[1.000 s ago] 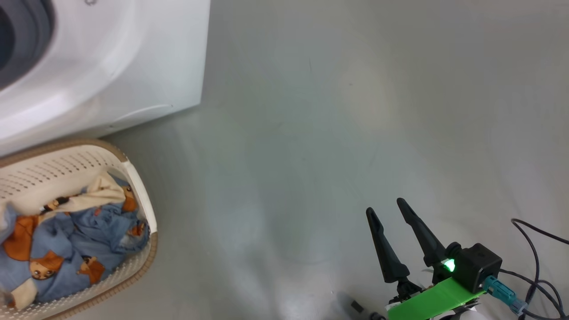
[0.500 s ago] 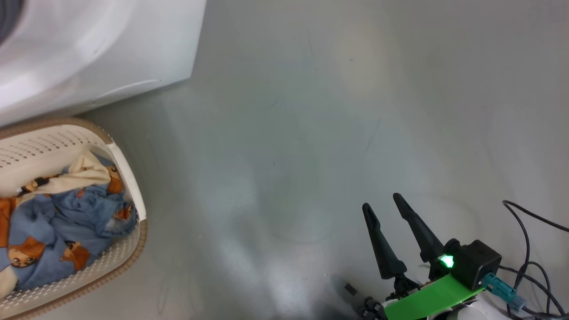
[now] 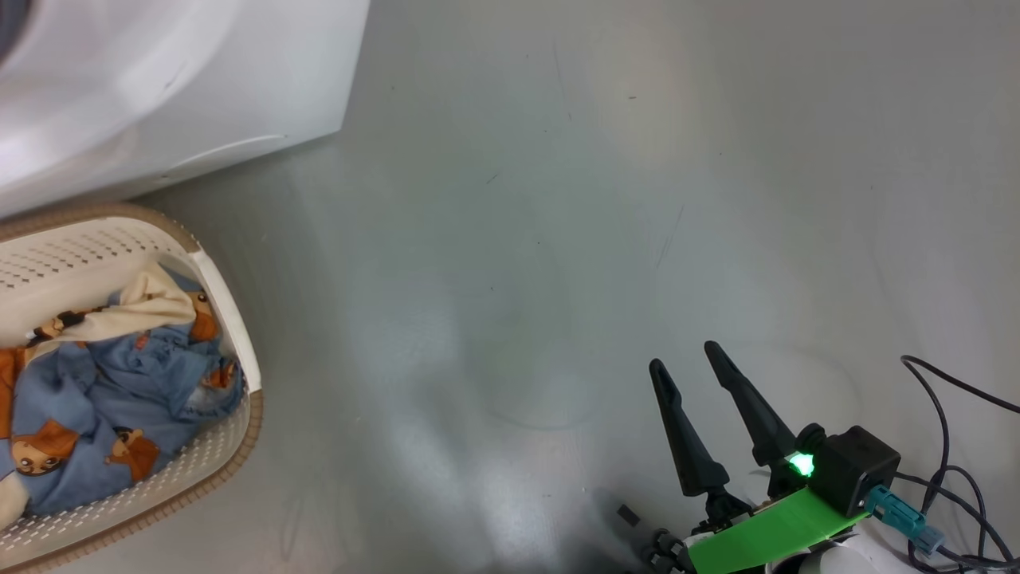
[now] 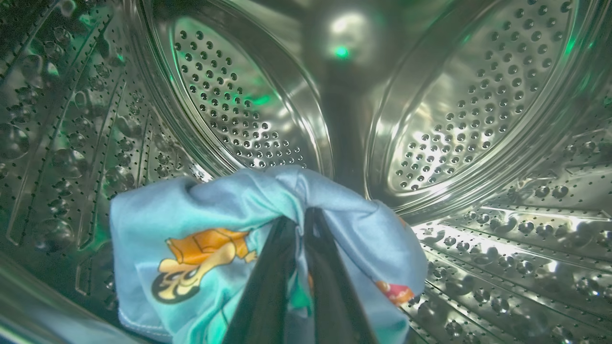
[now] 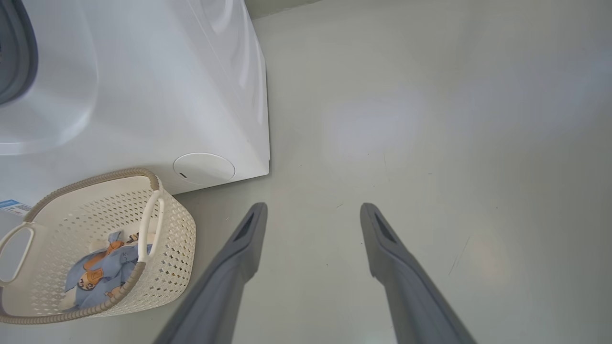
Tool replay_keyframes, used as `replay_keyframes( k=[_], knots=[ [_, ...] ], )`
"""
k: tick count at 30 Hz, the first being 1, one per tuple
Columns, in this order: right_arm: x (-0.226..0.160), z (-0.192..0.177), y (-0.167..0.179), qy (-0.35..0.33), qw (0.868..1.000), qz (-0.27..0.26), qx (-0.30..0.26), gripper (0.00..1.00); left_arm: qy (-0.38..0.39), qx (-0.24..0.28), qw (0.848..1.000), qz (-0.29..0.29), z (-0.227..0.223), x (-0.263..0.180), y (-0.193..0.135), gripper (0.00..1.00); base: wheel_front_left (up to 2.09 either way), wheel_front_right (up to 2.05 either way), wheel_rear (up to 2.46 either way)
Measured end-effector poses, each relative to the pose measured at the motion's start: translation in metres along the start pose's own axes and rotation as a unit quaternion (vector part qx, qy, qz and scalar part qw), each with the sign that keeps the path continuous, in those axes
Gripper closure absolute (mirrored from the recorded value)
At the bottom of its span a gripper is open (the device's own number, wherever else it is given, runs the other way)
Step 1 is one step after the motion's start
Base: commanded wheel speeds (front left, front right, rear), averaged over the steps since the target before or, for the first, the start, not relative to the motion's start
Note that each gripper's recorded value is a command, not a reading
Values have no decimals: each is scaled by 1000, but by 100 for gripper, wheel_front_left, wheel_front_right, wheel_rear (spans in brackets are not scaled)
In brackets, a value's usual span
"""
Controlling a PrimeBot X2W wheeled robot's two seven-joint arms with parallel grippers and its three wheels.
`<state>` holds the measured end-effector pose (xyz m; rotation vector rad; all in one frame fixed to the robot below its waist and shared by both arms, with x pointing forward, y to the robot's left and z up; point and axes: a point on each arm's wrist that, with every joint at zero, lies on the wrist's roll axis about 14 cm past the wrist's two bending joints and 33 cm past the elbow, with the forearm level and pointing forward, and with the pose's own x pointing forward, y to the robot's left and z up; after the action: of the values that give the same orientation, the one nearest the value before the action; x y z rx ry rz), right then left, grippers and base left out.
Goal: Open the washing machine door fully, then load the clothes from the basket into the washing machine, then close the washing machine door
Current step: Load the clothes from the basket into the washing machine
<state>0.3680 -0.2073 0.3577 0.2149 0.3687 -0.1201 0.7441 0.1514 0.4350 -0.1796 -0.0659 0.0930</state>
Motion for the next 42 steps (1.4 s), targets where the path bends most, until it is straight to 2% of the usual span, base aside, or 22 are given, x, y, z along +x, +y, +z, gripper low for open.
replay_keyframes(
  k=[6, 7, 8, 9, 10, 11, 13, 14, 15, 25, 33, 42],
  knots=[
    [0, 2, 2, -3, 1000, 3, 1, 0, 5, 10, 1000, -1, 4, 1, -2, 100, 0, 0, 0],
    [-1, 2, 2, -4, 1000, 4, 1, 0, 11, 13, 1000, 2, 1, 0, -1, 95, 0, 0, 0],
    [-1, 3, 2, -5, 1000, 4, 2, 0, 17, 16, 1000, 1, -2, -1, -1, 95, 0, 0, 0],
    [-1, 3, 3, -5, 1000, 4, 2, 0, 22, 18, 1000, 0, -4, -2, -2, 85, 0, 0, 0],
    [-1, 4, 3, -6, 1000, 5, 2, 0, 24, 19, 1000, 0, -5, -3, -2, 83, 0, 0, 0],
    [-1, 4, 3, -7, 1000, 5, 2, 0, 26, 20, 999, 2, -5, -3, -1, 66, 0, 0, 0],
    [-1, 4, 3, -7, 1000, 5, 2, 0, 28, 21, 999, 2, -5, -3, -2, 47, 0, 0, 0],
    [-1, 4, 4, -7, 1000, 6, 2, 0, 28, 22, 999, 2, -4, -3, -2, 18, 0, 0, 0],
    [-1, 5, 4, -7, 1000, 6, 3, 0, 27, 22, 999, 2, -3, -3, -2, 0, 0, 0, 0],
    [-3, 9, 6, -15, 1000, 10, 4, 0, 62, 47, 997, 1, -14, -13, -2, 0, 0, 0, 0],
    [-4, 17, 12, -28, 999, 21, 8, 0, 66, 58, 996, 2, 1, -23, -1, 0, 0, 0, 0],
    [-10, 33, 21, -54, 998, 37, 13, 0, 92, 51, 994, 6, 4, -59, 2, 0, 0, 0, 0]
  ],
)
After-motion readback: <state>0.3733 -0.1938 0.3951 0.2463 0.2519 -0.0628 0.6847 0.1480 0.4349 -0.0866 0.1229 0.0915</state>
